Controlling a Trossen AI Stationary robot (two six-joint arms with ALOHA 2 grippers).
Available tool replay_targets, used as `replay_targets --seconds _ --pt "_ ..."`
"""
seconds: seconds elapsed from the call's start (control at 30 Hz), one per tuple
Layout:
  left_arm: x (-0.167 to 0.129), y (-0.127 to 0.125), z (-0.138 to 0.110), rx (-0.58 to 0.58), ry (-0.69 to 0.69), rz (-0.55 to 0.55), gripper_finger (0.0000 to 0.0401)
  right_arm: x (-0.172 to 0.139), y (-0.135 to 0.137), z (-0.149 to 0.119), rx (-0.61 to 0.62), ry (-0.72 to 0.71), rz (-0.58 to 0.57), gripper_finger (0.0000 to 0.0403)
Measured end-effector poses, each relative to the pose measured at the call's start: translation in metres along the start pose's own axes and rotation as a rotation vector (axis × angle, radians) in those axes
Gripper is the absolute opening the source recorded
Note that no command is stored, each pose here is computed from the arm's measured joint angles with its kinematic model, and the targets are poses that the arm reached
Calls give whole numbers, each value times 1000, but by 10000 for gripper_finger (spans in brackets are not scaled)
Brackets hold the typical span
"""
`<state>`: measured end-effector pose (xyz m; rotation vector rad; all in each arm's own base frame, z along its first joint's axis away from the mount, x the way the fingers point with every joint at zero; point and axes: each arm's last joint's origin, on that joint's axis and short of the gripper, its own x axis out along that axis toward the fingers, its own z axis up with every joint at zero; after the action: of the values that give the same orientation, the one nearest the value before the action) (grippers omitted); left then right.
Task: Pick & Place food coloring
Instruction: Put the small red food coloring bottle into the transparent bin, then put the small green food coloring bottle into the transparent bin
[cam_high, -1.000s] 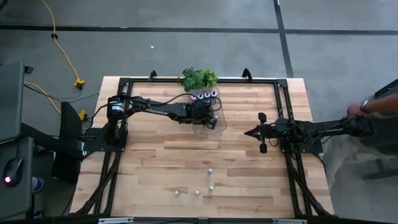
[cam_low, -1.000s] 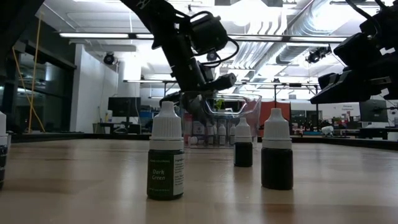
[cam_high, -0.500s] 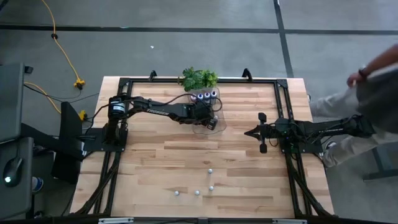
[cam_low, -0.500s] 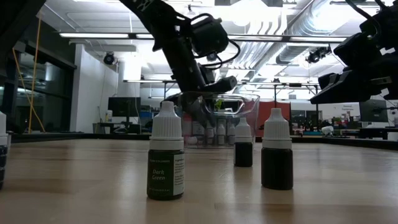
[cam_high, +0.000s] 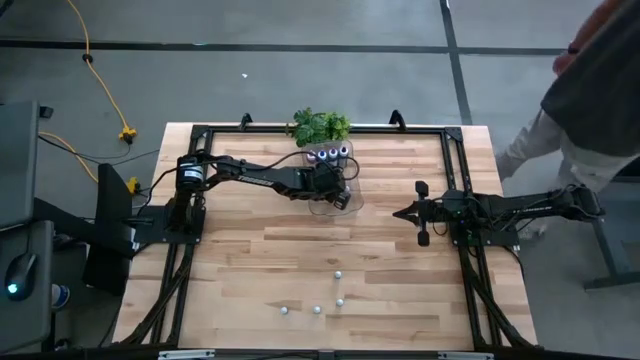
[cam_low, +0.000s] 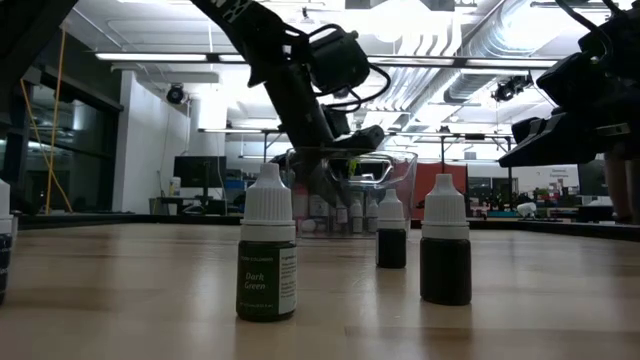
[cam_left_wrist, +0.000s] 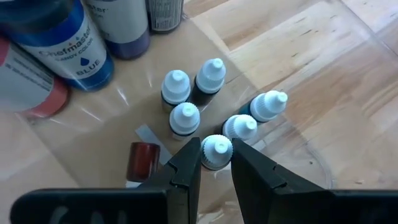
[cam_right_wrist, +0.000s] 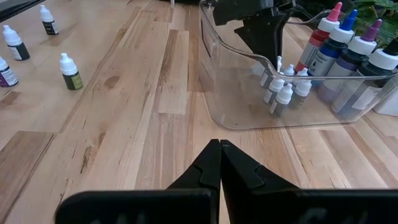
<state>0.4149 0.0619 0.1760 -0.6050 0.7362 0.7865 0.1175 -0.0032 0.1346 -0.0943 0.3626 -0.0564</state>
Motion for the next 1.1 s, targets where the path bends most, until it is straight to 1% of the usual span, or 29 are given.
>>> replay_targets --seconds 0.33,0.43,0.63,0.8,0.9,1.1 --pt "0 0 0 32 -3 -5 78 0 0 0 0 0 0 0" --pt "0 0 0 32 -3 -5 94 0 0 0 0 0 0 0" --pt "0 0 1 31 -7 -4 145 0 0 0 0 0 0 0" --pt "0 -1 1 29 -12 -8 167 0 0 0 0 0 0 0" --pt "-7 -2 5 60 -30 -24 170 0 0 0 0 -1 0 0" --pt "-34 -3 20 130 -85 -67 170 0 0 0 0 -1 0 0"
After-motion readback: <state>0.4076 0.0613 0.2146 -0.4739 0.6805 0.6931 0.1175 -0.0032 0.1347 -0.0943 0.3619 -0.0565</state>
